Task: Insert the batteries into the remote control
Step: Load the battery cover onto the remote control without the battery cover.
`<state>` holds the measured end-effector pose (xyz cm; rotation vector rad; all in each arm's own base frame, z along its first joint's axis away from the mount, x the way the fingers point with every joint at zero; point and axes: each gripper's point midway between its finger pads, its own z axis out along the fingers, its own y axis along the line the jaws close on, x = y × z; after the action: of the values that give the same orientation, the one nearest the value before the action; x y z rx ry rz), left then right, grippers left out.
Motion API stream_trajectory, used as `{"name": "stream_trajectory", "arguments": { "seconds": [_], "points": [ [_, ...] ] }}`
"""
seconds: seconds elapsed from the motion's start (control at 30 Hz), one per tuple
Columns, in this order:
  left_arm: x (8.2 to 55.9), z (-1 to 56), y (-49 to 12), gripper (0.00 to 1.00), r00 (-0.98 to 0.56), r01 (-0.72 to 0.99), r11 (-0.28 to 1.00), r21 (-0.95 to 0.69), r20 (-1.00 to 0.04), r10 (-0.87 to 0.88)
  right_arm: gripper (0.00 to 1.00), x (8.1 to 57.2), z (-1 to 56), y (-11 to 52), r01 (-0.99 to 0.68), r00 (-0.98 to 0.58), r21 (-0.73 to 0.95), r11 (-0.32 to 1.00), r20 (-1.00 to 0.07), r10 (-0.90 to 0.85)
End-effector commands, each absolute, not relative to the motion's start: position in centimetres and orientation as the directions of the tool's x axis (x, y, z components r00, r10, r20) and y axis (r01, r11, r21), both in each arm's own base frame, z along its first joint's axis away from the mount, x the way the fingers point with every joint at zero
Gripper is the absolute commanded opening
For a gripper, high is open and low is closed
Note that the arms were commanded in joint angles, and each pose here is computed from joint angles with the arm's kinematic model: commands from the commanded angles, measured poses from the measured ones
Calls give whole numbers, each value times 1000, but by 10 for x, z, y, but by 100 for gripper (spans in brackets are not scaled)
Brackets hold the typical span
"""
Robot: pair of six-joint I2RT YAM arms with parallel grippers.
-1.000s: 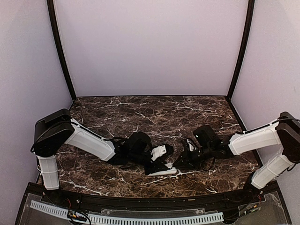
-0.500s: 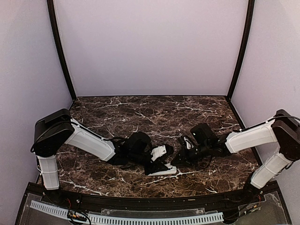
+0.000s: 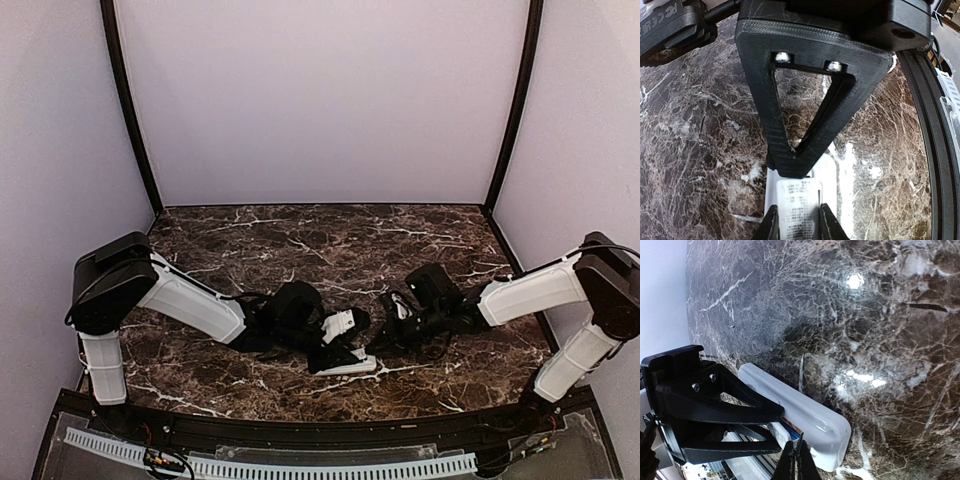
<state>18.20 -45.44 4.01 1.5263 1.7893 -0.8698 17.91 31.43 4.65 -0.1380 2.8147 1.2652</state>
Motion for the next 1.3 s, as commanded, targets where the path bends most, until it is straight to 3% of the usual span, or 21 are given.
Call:
{"name": "stream_trajectory", "arguments": {
  "seconds": [0.0, 0.27, 0.5, 0.9, 1.27],
  "points": [
    [152, 7, -428, 17, -179, 982, 83, -169, -697, 694, 0, 178, 50, 323, -120, -993, 767, 631, -86, -85],
    [152, 7, -428, 18, -181, 982, 86, -169, -696, 694, 0, 168, 51, 322, -88, -996, 803, 590, -51, -79],
    [155, 8, -429, 31, -182, 982, 94, -163, -694, 697, 0, 164, 48, 317, -76, -997, 802, 593, -41, -72],
    [156, 10, -429, 36, -174, 983, 91, -157, -677, 715, 0, 163, 45, 316, -68, -997, 799, 597, -37, -64],
    [156, 16, -430, 46, -160, 986, 79, -148, -681, 715, 2, 165, 51, 310, -80, -997, 762, 643, -55, -60]
  ]
}}
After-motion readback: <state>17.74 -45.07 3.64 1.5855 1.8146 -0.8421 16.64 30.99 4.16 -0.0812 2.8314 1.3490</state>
